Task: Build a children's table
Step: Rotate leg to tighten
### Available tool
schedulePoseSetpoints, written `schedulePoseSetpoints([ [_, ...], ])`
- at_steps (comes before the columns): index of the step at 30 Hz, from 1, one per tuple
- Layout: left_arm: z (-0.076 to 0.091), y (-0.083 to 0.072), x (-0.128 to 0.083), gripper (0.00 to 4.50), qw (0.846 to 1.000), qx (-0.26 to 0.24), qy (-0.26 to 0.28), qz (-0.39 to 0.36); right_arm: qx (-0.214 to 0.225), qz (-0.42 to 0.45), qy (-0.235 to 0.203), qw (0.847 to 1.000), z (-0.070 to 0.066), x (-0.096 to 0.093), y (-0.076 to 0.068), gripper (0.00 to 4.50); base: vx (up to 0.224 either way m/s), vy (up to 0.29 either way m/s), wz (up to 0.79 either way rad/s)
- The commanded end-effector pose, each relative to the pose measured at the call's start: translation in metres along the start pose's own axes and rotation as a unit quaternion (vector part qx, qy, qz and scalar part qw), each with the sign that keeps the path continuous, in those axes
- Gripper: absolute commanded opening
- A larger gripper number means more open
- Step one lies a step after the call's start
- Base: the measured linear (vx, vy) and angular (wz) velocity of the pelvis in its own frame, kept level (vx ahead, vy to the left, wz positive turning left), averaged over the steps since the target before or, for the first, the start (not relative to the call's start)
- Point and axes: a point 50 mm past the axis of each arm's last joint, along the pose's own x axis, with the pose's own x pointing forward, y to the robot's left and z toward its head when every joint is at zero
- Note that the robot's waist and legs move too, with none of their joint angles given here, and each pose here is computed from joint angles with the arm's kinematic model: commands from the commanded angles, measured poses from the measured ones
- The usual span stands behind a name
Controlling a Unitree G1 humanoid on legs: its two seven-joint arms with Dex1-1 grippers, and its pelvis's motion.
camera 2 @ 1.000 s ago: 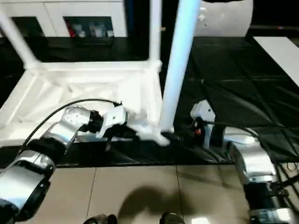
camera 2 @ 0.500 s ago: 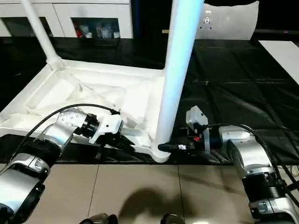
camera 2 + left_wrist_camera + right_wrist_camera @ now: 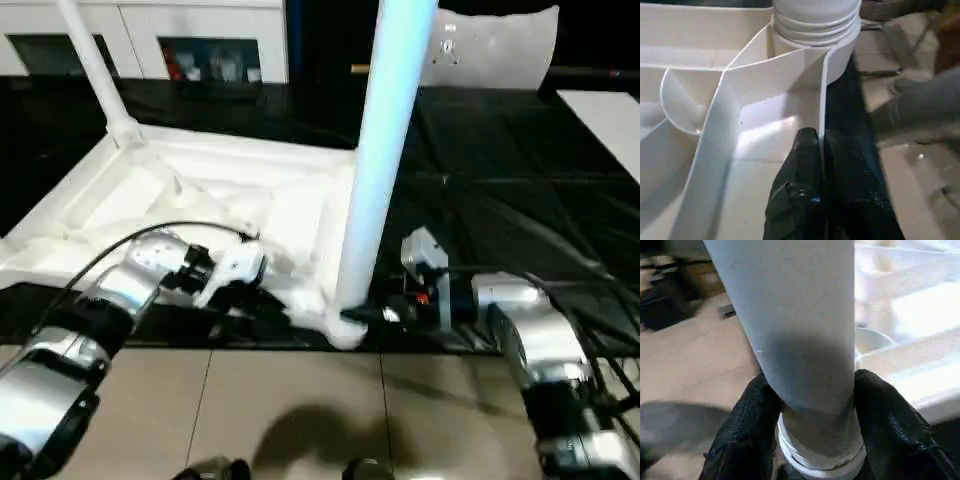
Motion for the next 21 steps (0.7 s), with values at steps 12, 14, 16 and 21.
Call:
schedulePoseSetpoints([
  [12,0.067,0.033,0.052,0.0,0.969,-0.071,-0.078,0.225,0.129,-0.269,-0.104,0.949,0.03,0.117,0.002,2.49,0.0,0.0,0.0],
  [14,0.067,0.034,0.051,0.0,0.968,-0.066,-0.074,0.231,0.144,-0.28,-0.114,0.942,0.03,0.115,-0.002,2.63,0.0,0.0,0.0],
  [16,0.064,0.036,0.046,0.0,0.966,-0.065,-0.069,0.24,0.15,-0.295,-0.117,0.936,0.027,0.108,-0.007,2.74,0.0,0.0,0.0],
  [21,0.058,0.036,0.039,0.0,0.968,-0.052,-0.063,0.236,0.121,-0.296,-0.12,0.94,0.021,0.091,-0.011,3.13,0.0,0.0,0.0],
])
